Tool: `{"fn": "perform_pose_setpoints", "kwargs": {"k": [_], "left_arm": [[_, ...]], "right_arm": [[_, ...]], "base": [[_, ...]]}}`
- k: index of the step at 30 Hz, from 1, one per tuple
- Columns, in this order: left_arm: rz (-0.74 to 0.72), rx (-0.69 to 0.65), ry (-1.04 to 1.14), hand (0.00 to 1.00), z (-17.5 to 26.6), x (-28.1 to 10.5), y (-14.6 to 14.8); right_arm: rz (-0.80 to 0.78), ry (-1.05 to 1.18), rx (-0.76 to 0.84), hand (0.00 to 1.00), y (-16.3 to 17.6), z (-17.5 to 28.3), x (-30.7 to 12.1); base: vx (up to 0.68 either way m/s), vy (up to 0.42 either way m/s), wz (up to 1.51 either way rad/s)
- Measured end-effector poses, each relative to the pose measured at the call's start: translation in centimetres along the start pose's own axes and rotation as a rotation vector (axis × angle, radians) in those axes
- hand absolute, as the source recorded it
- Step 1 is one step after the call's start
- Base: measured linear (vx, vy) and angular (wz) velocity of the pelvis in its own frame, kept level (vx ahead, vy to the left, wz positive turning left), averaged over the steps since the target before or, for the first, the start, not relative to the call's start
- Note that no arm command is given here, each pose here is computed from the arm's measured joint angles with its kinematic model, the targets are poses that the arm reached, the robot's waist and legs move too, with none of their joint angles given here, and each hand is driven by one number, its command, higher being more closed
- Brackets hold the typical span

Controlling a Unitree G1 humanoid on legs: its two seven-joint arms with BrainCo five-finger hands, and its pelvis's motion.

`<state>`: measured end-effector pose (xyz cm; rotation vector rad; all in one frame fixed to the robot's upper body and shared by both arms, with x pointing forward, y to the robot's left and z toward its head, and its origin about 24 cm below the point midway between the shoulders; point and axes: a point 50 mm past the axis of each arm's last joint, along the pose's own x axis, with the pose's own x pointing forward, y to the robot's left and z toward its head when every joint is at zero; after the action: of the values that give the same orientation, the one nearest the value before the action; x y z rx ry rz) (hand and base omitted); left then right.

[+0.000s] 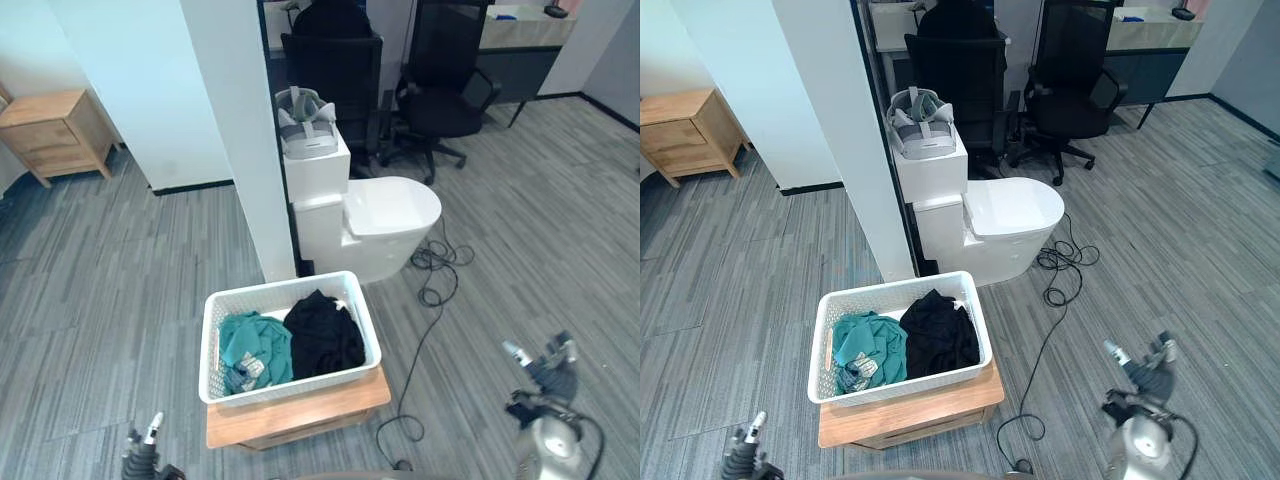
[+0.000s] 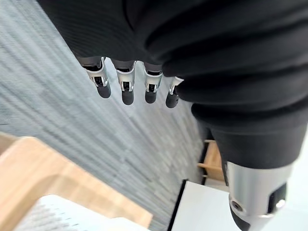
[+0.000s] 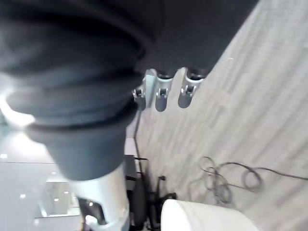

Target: Pick up the laundry basket with both hands and put the clothes into the washing machine.

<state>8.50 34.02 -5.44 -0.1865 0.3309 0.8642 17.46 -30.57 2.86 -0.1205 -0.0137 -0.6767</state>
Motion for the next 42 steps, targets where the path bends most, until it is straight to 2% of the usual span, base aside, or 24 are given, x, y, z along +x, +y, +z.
{"fn": "perform_pose_setpoints", "kwargs": {"k": [2, 5, 7, 11, 16, 24, 27, 28, 29, 33, 37, 39, 42], "left_arm": [[-0.016, 0.033, -0.098, 0.0, 2.9, 1.5, -0.1], [-0.044, 0.096, -0.217, 0.0, 6.7, 3.7, -1.1], [-0.064, 0.156, -0.247, 0.0, 8.7, 5.7, -2.4], [-0.146, 0.307, -0.248, 0.0, 10.7, 7.9, -5.4], [-0.21, 0.435, -0.274, 0.0, 12.2, 9.0, -8.5], [-0.305, 0.592, -0.209, 0.0, 11.2, 9.5, -11.2], [-0.346, 0.655, -0.161, 0.0, 10.9, 9.8, -12.6], [-0.423, 0.726, -0.19, 0.0, 11.8, 9.7, -15.8], [-0.448, 0.744, -0.205, 0.0, 12.0, 9.6, -16.8], [-0.471, 0.714, -0.226, 0.0, 12.7, 9.2, -19.3], [-0.48, 0.702, -0.204, 0.0, 12.3, 8.7, -21.7], [-0.506, 0.66, -0.22, 0.0, 12.3, 7.9, -23.8], [-0.484, 0.616, -0.217, 0.0, 12.4, 7.7, -24.5]], "right_arm": [[0.026, -0.052, 0.001, 0.0, 0.6, 1.2, 1.1], [0.155, -0.126, -0.013, 0.0, 3.4, 3.1, 3.3], [0.301, -0.185, -0.023, 0.0, 7.0, 4.9, 5.0], [0.451, -0.21, -0.012, 0.0, 11.2, 6.6, 6.6], [0.465, -0.16, 0.009, 0.0, 12.2, 7.5, 8.8], [0.481, -0.122, -0.003, 0.0, 13.6, 8.2, 10.0], [0.55, -0.078, -0.027, 0.0, 16.1, 7.7, 9.5], [0.644, -0.06, -0.055, 0.0, 19.2, 8.0, 8.6], [0.672, -0.059, -0.063, 0.0, 20.1, 8.2, 8.3], [0.706, -0.059, -0.063, 0.0, 21.3, 8.3, 7.6], [0.78, -0.063, -0.119, 0.0, 24.2, 8.8, 6.5], [0.826, -0.06, -0.128, 0.0, 26.1, 9.0, 5.4], [0.817, -0.056, -0.121, 0.0, 26.9, 9.6, 5.3]], "base": [[0.07, 0.0, 0.09], [0.04, 0.004, 0.11], [0.01, -0.002, 0.06], [-0.05, -0.013, 0.07], [-0.07, -0.014, 0.04], [-0.05, -0.007, -0.08], [-0.07, -0.019, -0.29], [-0.12, -0.05, -0.5], [-0.12, -0.052, -0.39], [-0.03, -0.016, -0.13], [-0.03, -0.002, -0.2], [-0.03, -0.002, -0.12], [-0.04, -0.006, -0.1]]}}
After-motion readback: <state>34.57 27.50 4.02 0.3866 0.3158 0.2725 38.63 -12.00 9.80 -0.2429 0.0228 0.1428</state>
